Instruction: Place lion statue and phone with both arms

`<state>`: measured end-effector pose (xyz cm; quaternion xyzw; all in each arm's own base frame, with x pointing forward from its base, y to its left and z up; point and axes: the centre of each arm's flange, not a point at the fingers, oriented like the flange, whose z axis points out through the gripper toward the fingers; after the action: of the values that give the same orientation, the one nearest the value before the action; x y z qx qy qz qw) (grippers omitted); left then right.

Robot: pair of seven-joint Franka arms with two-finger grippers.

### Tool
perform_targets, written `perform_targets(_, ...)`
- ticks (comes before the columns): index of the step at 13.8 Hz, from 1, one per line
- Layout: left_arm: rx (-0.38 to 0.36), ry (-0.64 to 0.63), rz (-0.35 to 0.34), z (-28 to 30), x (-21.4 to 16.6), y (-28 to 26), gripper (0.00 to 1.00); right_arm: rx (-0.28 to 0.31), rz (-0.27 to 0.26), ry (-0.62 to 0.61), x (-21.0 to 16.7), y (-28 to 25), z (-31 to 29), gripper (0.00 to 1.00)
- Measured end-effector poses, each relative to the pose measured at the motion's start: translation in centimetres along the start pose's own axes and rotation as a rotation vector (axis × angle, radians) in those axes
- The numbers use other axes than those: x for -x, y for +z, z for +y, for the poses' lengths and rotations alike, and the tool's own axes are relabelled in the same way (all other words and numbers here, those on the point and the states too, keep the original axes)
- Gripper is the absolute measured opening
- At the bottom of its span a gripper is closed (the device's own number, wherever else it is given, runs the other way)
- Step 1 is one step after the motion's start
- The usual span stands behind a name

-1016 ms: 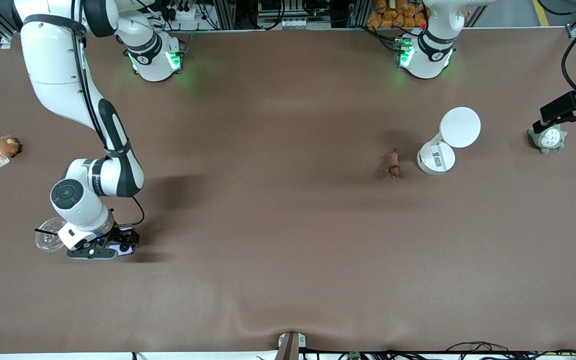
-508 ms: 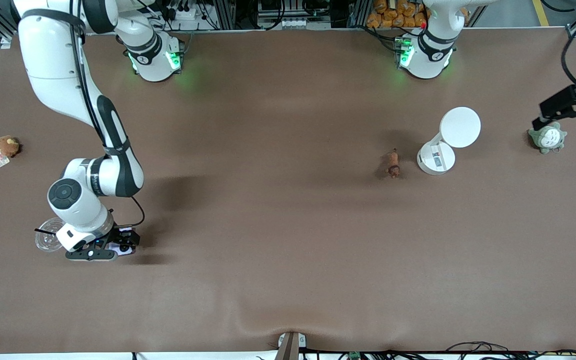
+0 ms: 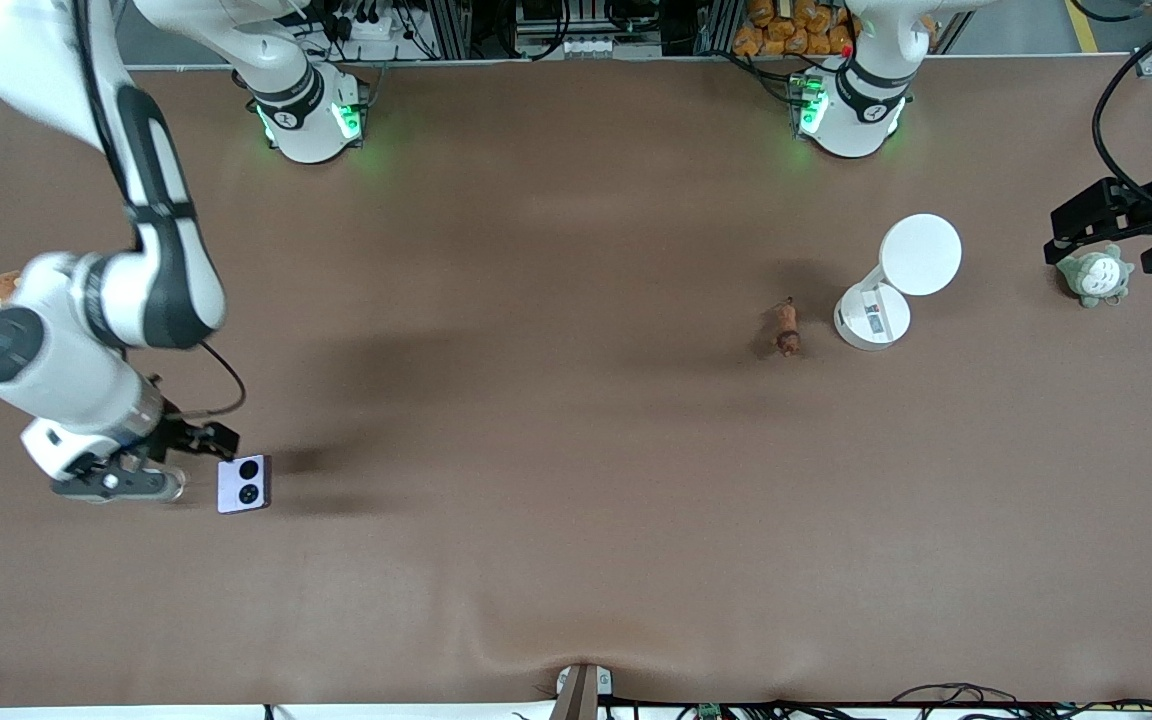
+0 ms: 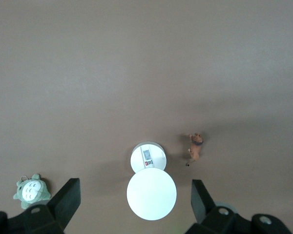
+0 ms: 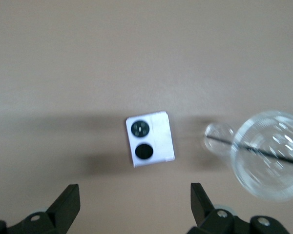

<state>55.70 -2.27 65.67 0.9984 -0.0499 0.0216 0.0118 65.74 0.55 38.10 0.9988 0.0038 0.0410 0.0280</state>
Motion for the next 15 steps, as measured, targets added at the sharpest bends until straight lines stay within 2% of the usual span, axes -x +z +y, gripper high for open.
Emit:
perform_targets(5,0.017,-0.019,0.003,-1.5,0.1,-0.1,1.00,-0.043,-0.015,0.036,3.2,-10.2,4.2,1.00)
perform_targets(9,0.021,0.020,-0.003,0.9,0.1,-0.1,1.00,-0.079,-0.066,-0.022,7.0,-15.6,8.8,1.00)
perform_targets(15,0.019,0.002,-0.008,0.1,0.3,-0.2,1.00,-0.104,-0.106,-0.065,10.3,-23.8,7.5,1.00)
